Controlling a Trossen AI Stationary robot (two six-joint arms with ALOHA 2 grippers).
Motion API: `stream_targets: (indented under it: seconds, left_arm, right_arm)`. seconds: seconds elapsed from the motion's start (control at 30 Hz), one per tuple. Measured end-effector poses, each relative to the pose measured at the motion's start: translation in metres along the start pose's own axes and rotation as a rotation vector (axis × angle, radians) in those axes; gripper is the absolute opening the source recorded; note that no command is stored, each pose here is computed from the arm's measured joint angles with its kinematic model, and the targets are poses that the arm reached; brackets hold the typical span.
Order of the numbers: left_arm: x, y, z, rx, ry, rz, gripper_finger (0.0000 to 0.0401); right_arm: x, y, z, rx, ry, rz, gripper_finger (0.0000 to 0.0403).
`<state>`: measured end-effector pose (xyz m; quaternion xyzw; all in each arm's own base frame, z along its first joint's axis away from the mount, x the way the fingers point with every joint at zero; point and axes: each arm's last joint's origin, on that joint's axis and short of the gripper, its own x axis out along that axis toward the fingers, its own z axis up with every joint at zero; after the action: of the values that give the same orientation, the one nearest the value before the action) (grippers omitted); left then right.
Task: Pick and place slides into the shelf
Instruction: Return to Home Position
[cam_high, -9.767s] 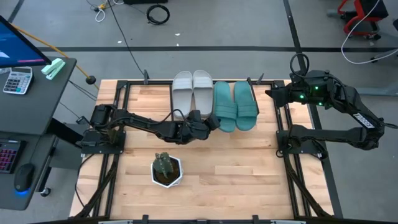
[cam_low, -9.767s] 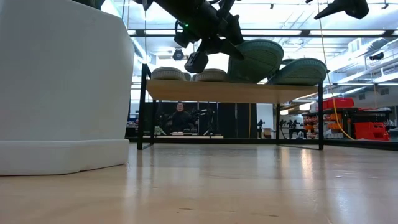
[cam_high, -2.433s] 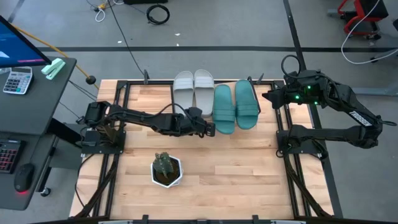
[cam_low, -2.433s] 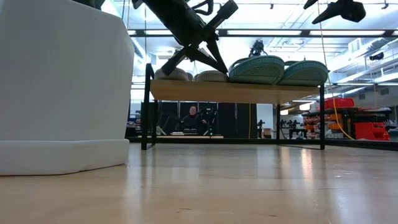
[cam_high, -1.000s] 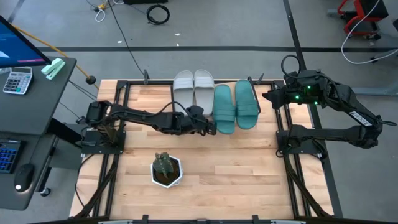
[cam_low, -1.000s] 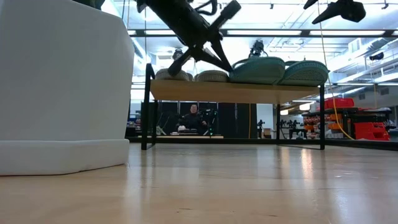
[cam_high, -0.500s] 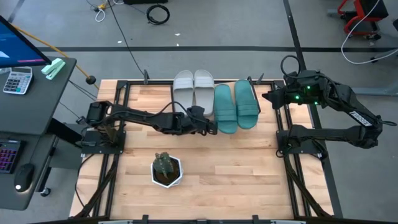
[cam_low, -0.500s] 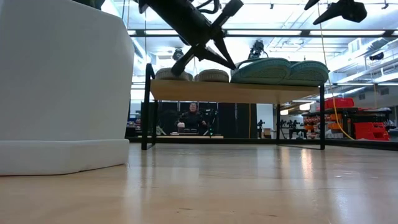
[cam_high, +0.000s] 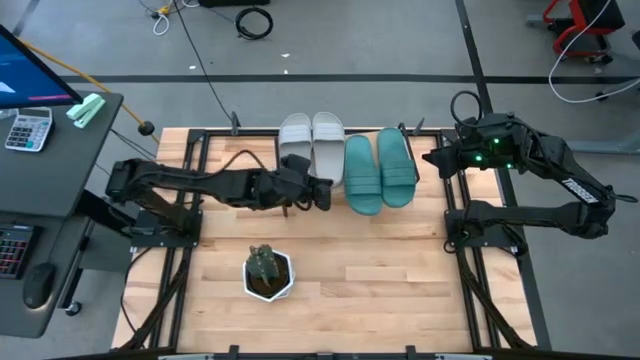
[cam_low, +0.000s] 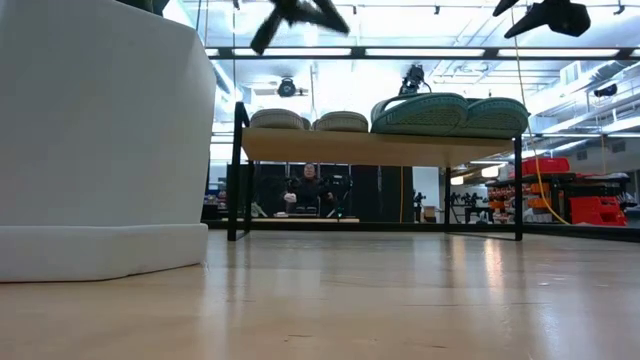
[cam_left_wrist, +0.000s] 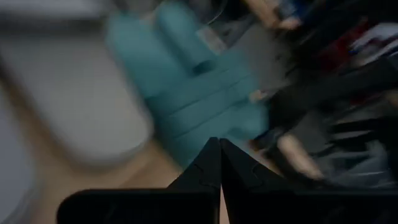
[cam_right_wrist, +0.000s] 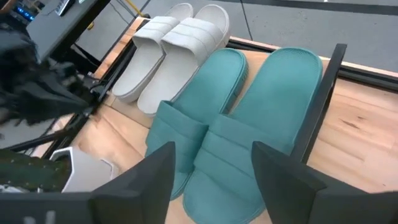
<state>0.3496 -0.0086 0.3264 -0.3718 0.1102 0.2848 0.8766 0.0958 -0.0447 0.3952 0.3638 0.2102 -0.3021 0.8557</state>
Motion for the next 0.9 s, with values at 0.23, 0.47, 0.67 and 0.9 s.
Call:
stream_targets:
  seconds: [0.23, 0.47, 0.67, 0.9]
  left_arm:
    - [-0.022, -0.024, 0.036, 0.104, -0.272, -0.222, 0.0006]
    - [-0.018, -0.033, 0.058, 0.14, -0.354, -0.512, 0.0005]
    - [-0.008, -0.029, 0.058, 0.149, -0.314, -0.552, 0.0005]
    - [-0.008, -0.031, 0.058, 0.152, -0.285, -0.616, 0.0005]
  right_arm:
    - [-0.015, -0.009, -0.012, 0.012, 0.058, -0.003, 0.0117]
    - [-0.042, -0.019, -0.027, 0.016, 0.069, 0.08, 0.0015]
    - [-0.079, -0.043, -0.053, 0.054, 0.002, 0.054, 0.0006]
    - [-0.115, -0.064, -0.076, 0.067, -0.177, 0.172, 0.0004]
